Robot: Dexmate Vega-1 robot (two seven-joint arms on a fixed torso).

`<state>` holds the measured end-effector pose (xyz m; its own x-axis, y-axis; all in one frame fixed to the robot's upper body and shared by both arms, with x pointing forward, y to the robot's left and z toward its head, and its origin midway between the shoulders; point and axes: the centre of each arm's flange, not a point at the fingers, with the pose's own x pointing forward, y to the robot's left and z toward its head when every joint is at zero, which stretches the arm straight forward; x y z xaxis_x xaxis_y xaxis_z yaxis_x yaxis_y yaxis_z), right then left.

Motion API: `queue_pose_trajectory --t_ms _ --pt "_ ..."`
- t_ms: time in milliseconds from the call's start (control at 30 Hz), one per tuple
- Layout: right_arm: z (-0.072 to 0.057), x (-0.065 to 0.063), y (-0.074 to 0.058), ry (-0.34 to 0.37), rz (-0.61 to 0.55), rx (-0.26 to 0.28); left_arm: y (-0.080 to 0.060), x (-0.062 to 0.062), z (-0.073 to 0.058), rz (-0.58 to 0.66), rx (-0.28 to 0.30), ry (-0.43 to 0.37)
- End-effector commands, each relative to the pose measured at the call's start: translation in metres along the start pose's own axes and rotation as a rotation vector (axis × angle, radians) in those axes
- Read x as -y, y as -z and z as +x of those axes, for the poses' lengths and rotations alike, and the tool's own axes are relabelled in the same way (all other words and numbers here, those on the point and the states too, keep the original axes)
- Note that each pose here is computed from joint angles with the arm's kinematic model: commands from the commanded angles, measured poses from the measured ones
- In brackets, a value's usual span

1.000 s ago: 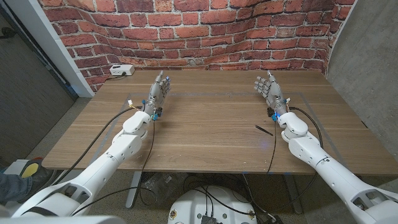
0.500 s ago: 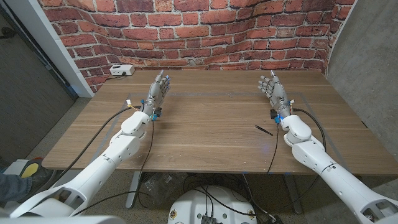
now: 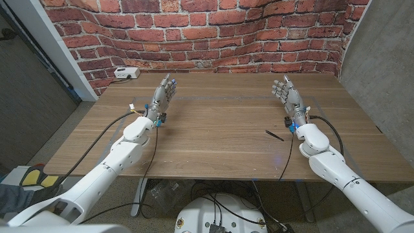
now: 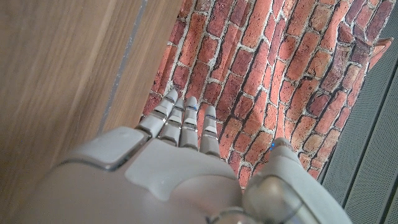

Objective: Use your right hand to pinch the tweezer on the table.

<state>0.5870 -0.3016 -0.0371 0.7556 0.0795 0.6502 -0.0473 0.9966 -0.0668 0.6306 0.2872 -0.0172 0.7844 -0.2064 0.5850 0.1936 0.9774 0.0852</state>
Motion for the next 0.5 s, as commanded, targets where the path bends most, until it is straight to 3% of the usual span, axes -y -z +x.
queue_pose_trajectory --t_ms 33,167,500 --pt "-0.021 0.000 -0.006 -0.003 -0.035 0.013 0.001 -0.002 -0.006 0.019 -0.004 0.010" --pt "-0.030 0.001 -0.009 -0.008 -0.042 0.034 -0.001 -0.001 -0.008 0.033 0.012 0.006" --pt "-0.049 0.005 -0.018 -0.009 -0.082 0.025 0.001 0.007 -0.012 0.023 0.014 0.009"
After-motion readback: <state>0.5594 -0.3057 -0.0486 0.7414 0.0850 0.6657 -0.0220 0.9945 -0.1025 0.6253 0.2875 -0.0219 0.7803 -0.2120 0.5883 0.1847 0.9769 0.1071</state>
